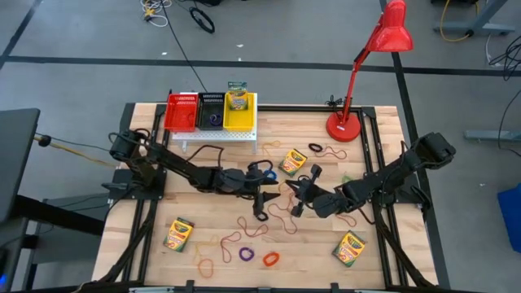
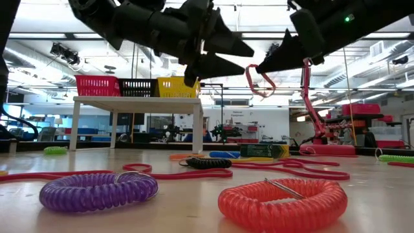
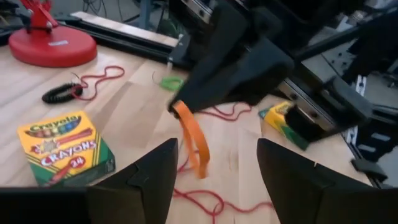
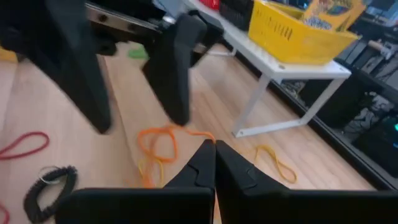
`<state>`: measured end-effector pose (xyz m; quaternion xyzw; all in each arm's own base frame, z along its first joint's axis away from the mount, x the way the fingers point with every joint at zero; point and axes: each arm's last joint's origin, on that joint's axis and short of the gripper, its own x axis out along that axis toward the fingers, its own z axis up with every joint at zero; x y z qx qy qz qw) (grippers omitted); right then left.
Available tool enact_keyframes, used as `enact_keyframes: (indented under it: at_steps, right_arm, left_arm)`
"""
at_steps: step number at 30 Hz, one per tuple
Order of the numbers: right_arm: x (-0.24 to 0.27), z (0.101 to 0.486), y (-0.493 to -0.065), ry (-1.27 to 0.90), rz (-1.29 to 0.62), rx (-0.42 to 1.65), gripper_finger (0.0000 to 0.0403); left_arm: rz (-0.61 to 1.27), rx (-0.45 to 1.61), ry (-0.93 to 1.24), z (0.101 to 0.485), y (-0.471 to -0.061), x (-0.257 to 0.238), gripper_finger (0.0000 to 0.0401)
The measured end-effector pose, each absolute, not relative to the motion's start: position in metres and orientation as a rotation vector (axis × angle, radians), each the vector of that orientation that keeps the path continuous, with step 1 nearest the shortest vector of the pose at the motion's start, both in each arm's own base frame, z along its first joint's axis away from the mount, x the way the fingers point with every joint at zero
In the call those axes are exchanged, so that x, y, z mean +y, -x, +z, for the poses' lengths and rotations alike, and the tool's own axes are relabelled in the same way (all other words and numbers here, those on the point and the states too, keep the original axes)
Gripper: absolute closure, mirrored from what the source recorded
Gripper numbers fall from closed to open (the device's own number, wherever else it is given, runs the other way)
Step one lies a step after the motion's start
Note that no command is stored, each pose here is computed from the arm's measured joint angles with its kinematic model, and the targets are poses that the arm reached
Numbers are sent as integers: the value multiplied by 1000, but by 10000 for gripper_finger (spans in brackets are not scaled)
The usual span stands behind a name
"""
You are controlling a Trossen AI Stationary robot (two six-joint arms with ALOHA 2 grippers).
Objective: Pick & Place Office Desk Supplies
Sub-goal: Put the orange rubber band into the red bin on the shelf
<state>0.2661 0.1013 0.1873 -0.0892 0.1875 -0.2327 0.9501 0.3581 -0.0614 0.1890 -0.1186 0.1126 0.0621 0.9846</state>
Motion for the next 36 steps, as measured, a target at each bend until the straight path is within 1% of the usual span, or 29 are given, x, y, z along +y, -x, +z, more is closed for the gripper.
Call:
enact_keyframes:
  at_steps: [3, 5, 11, 16, 17, 20, 24, 27, 29, 32, 34, 36]
  right_arm:
    - [102, 190, -267, 189, -465, 363, 401]
    - [103, 191, -268, 190, -459, 351, 401]
    - [104, 194, -269, 193, -445, 330, 401]
    - [105, 196, -270, 186, -439, 310, 399]
    - [107, 198, -270, 173, -436, 294, 395]
    - [113, 201, -269, 150, -414, 256, 369]
    - [122, 203, -264, 153, -444, 230, 310]
    - [126, 203, -260, 175, -485, 227, 266]
    - [127, 202, -258, 203, -479, 252, 247]
    - [125, 199, -256, 181, -490, 271, 246]
    - [124, 196, -256, 165, -498, 285, 262]
    - [123, 192, -254, 162, -505, 311, 287]
  left_arm:
    - [154, 226, 250, 191, -360, -57, 188]
    - [180, 244, 257, 188, -360, -53, 206]
    - [175, 233, 243, 190, -360, -53, 295]
    - [162, 237, 191, 190, -360, -56, 380]
    - [165, 236, 187, 191, -360, -55, 389]
    - [164, 221, 167, 199, -357, -54, 393]
    - [174, 237, 129, 213, -348, -52, 395]
    - [232, 277, 77, 227, -335, -51, 395]
    - [277, 307, 49, 236, -325, -51, 394]
    - [328, 338, 33, 253, -307, -47, 394]
    - [374, 331, 40, 270, -290, -43, 394]
    - [428, 315, 49, 286, -273, -37, 394]
